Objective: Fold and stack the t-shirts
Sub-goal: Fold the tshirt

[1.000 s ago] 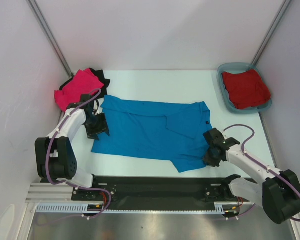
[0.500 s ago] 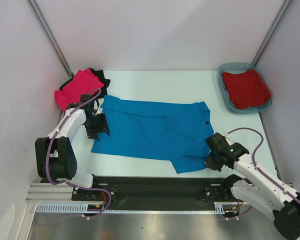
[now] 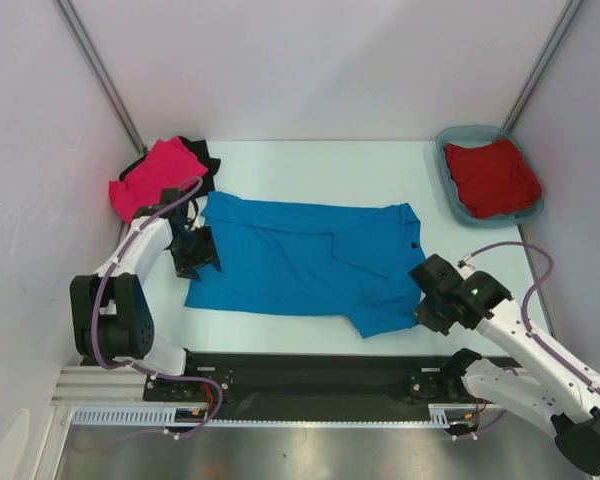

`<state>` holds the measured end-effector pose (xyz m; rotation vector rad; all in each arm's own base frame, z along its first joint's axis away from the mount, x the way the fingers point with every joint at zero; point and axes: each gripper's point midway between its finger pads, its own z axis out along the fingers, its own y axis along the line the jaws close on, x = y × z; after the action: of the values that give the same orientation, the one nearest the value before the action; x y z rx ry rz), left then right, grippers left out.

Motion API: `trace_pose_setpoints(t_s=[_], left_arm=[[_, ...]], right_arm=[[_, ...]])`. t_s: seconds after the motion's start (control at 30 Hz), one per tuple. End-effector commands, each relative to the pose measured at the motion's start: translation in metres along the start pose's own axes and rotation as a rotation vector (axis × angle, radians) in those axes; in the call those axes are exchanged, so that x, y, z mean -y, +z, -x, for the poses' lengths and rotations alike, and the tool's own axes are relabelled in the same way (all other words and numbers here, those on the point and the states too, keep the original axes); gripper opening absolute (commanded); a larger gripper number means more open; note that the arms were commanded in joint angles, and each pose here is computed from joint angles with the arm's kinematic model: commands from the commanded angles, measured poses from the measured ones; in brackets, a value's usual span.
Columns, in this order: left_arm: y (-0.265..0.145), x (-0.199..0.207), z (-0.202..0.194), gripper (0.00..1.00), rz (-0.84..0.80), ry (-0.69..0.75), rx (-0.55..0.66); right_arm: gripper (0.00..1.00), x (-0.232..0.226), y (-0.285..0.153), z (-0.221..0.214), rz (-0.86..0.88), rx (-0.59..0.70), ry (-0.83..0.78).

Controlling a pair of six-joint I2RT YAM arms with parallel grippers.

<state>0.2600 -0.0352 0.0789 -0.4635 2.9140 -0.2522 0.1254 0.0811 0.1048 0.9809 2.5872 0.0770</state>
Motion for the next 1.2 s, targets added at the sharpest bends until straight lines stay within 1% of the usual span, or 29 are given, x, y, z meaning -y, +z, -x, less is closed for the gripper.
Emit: trace_pose_setpoints(t_s=[0.0,0.03,0.17,0.27,0.43,0.63,0.67,0.77,0.83,0.87,1.03,1.17], left_arm=[[-0.006,0.006,0.007,0.64,-0.028,0.019,0.025],[-0.006,0.006,0.008,0.64,-0.028,0.019,0.028],[-0.005,0.007,0.006,0.64,-0.035,0.016,0.023],[-0.005,0.007,0.005,0.64,-0.037,0.018,0.017],[-0.004,0.007,0.003,0.64,-0.044,0.024,0.014],[-0.007,-0.010,0.007,0.65,0.058,-0.014,0.050],[-0.011,-0.020,0.008,0.65,0.123,-0.041,0.069],[-0.016,-0.038,0.011,0.65,0.231,-0.074,0.100],[-0.015,-0.043,0.008,0.65,0.251,-0.081,0.100],[-0.014,-0.044,0.008,0.65,0.258,-0.087,0.106],[-0.003,-0.049,-0.001,0.66,0.275,-0.093,0.071],[0.005,-0.057,-0.012,0.66,0.313,-0.080,0.003]], right_arm=[[0.00,0.014,-0.022,0.032,-0.080,0.142,0.038],[0.00,0.015,-0.031,0.036,-0.092,0.151,0.037],[0.00,0.021,-0.038,0.043,-0.189,0.164,0.001],[0.00,0.019,-0.039,0.040,-0.186,0.143,0.005],[0.00,0.021,-0.037,0.021,-0.162,0.068,0.023],[0.00,0.009,-0.024,0.014,-0.124,0.045,-0.030],[0.00,0.007,-0.023,0.013,-0.123,0.037,-0.053],[0.00,-0.009,-0.018,0.014,-0.103,0.034,-0.085],[0.00,-0.021,-0.018,0.016,-0.072,0.036,-0.118],[0.00,-0.023,-0.015,0.016,-0.083,0.035,-0.132],[0.00,-0.032,-0.015,0.019,-0.064,0.042,-0.165],[0.00,-0.032,-0.016,0.020,-0.058,0.045,-0.164]])
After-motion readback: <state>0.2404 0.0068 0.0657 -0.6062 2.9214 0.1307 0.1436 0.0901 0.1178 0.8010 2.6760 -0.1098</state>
